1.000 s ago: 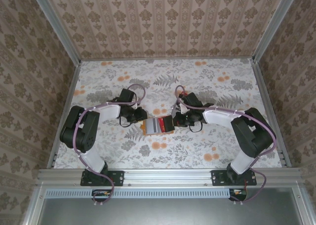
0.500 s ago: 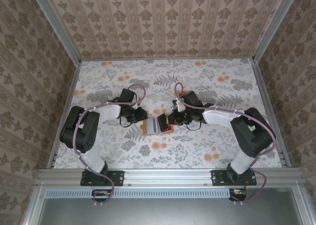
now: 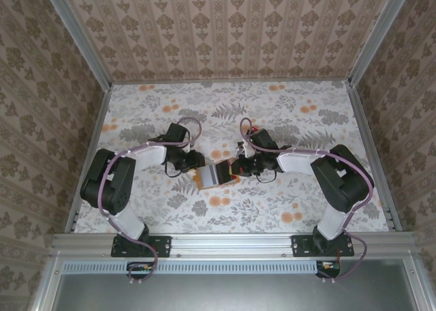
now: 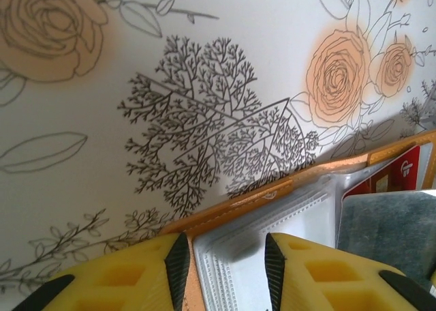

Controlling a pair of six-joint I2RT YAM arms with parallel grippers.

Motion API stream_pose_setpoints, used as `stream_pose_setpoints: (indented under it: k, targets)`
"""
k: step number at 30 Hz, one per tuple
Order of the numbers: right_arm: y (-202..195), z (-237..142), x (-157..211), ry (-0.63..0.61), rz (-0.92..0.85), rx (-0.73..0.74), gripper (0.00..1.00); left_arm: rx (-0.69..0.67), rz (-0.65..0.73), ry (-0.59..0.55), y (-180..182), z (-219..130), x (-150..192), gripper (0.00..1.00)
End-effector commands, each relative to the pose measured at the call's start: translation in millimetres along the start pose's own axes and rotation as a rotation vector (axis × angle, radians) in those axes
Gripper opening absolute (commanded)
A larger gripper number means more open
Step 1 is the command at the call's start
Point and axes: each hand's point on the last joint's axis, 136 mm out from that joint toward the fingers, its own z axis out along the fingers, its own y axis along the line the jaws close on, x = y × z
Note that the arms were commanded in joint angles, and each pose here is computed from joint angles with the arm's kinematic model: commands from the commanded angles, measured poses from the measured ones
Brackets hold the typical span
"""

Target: Put the credit cards into the card holder

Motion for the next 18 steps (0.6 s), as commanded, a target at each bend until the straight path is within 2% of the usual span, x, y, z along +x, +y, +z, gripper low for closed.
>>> stream_pose_setpoints:
  k: [1, 5, 6, 9, 14, 18]
  targets:
    - [21.1, -13.0, -8.1, -0.033, -0.02, -0.067, 0.0, -0.106, -0.026, 0.056, 21.4, -8.7, 22.3, 0.43]
    - [30.7, -22.1, -13.5, -0.051, -0.021, -0.101, 0.0, -0.076, -0.003, -0.008, 8.8, -28.2, 12.2, 0.48]
    - [33.4, -24.3, -15.6, -0.057, -0.021, -0.111, 0.0, -0.069, 0.001, -0.021, 5.9, -32.0, 10.1, 0.53]
    - [41.4, -28.5, -19.8, -0.068, -0.023, -0.145, 0.0, -0.006, 0.023, -0.066, -9.5, -42.9, 3.7, 0.55]
    - [53.6, -34.5, -28.4, -0.09, -0.015, -0.21, 0.0, 0.222, 0.035, -0.117, -47.3, -50.1, -4.1, 0.55]
    - [62.8, -43.8, -34.7, -0.113, -0.014, -0.252, 0.0, 0.385, 0.016, -0.126, -64.2, -52.8, -7.9, 0.55]
